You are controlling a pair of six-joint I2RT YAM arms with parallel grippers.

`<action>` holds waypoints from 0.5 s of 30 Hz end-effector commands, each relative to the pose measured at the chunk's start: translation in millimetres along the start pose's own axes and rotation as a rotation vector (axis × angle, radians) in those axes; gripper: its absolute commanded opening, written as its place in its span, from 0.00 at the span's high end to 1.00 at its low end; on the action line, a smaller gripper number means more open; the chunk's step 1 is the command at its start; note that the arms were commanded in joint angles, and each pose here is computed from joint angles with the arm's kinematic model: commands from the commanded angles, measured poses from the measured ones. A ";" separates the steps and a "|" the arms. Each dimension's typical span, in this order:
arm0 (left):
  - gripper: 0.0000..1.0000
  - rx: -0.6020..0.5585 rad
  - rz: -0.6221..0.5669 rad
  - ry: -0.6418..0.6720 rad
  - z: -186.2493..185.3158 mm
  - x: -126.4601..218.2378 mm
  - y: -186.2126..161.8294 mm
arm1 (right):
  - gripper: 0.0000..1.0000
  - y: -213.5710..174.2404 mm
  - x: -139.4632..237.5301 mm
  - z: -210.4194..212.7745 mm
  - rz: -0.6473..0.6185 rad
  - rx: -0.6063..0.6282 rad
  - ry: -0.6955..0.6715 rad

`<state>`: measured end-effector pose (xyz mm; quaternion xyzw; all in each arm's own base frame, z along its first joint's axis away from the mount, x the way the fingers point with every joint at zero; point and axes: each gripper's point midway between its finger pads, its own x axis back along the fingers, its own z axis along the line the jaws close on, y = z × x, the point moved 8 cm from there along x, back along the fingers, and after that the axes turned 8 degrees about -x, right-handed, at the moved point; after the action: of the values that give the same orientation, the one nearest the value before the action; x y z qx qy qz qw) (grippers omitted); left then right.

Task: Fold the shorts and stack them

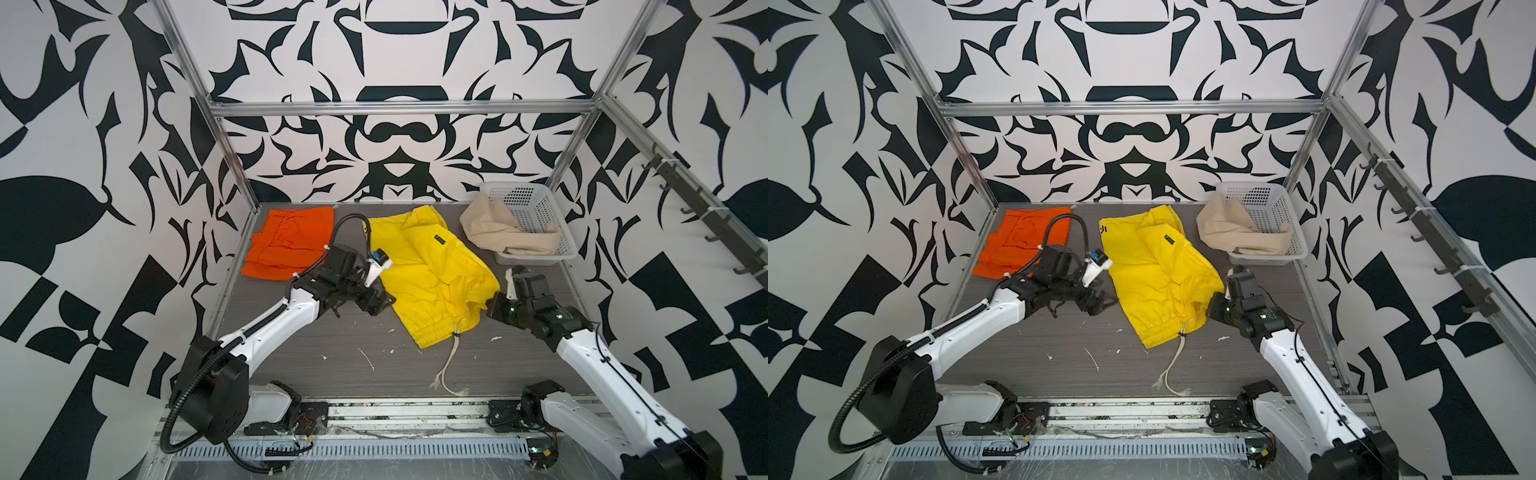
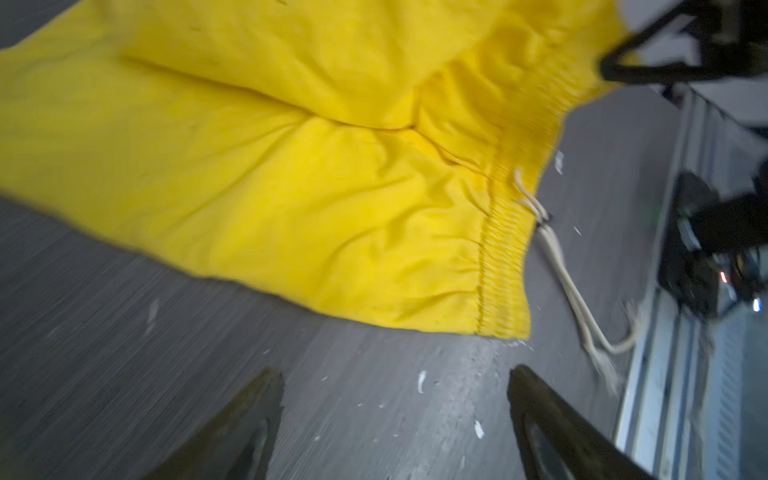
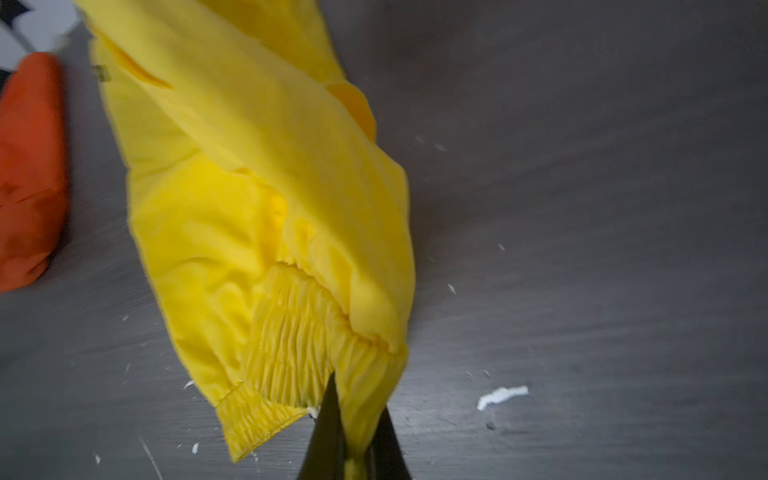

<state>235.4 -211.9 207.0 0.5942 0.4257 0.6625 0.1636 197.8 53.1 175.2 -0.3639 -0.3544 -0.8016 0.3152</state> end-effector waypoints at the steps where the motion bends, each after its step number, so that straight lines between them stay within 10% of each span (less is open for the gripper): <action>1: 0.12 -0.343 0.109 -0.191 -39.0 -21.1 -5.3 | 1.00 -11.6 -17.9 -13.3 0.119 -0.208 0.068; 15: 0.20 -0.762 0.281 -0.335 -70.8 -115.5 -20.6 | 1.00 -6.5 -22.6 -18.6 0.091 -0.201 0.033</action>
<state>190.1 -303.6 127.3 0.6565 0.0809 0.6774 0.3219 190.5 48.8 129.2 -0.4204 -0.2372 -0.8111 0.3304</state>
